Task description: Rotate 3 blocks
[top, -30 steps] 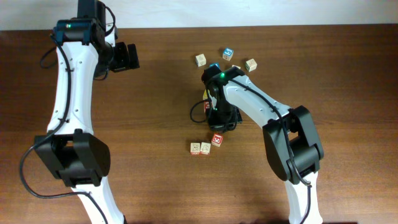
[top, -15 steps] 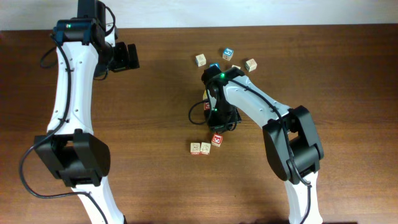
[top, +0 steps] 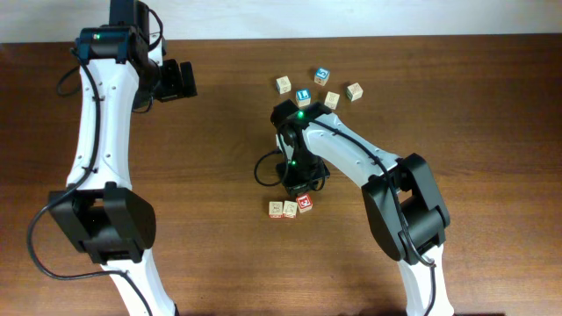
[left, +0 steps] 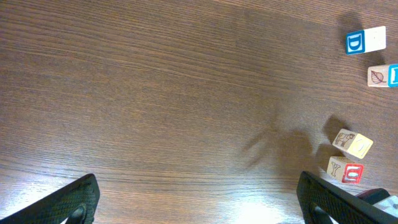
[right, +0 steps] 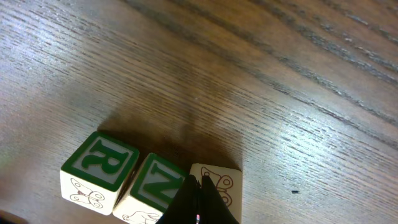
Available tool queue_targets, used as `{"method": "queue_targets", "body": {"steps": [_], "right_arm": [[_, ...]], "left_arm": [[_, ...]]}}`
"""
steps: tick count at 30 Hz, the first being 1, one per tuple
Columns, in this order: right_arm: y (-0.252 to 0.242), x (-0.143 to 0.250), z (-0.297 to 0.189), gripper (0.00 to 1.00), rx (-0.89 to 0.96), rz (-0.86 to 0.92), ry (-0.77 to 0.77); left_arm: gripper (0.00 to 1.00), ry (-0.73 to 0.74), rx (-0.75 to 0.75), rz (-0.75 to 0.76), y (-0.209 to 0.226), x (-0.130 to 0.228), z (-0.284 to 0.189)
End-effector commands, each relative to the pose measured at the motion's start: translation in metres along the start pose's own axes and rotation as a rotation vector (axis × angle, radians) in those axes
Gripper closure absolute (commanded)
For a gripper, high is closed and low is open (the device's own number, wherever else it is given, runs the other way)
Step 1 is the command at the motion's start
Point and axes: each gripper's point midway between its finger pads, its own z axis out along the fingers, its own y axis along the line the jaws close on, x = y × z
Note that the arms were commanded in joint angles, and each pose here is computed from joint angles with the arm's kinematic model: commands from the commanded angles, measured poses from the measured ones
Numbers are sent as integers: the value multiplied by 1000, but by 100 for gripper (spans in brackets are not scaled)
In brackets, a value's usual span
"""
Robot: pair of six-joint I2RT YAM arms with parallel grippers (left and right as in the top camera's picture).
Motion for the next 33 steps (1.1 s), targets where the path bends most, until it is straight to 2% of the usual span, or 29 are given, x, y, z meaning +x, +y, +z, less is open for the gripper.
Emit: {"method": "queue_targets", "body": {"steps": [1, 3, 5, 7, 23, 33], "right_arm": [[-7, -4, -3, 94, -2, 46, -6], [-13, -8, -14, 95, -7, 87, -17], [-24, -10, -21, 89, -11, 138, -18], [-34, -8, -22, 87, -14, 168, -8], [-22, 3, -3, 95, -2, 142, 26], [-21, 14, -3, 96, 10, 236, 69]], "left_arm": [[0, 7, -10, 2, 3, 2, 1], [0, 7, -10, 2, 3, 2, 1], [0, 7, -10, 2, 3, 2, 1], [1, 7, -10, 2, 3, 2, 1], [1, 7, -10, 2, 3, 2, 1], [1, 7, -10, 2, 3, 2, 1]]}}
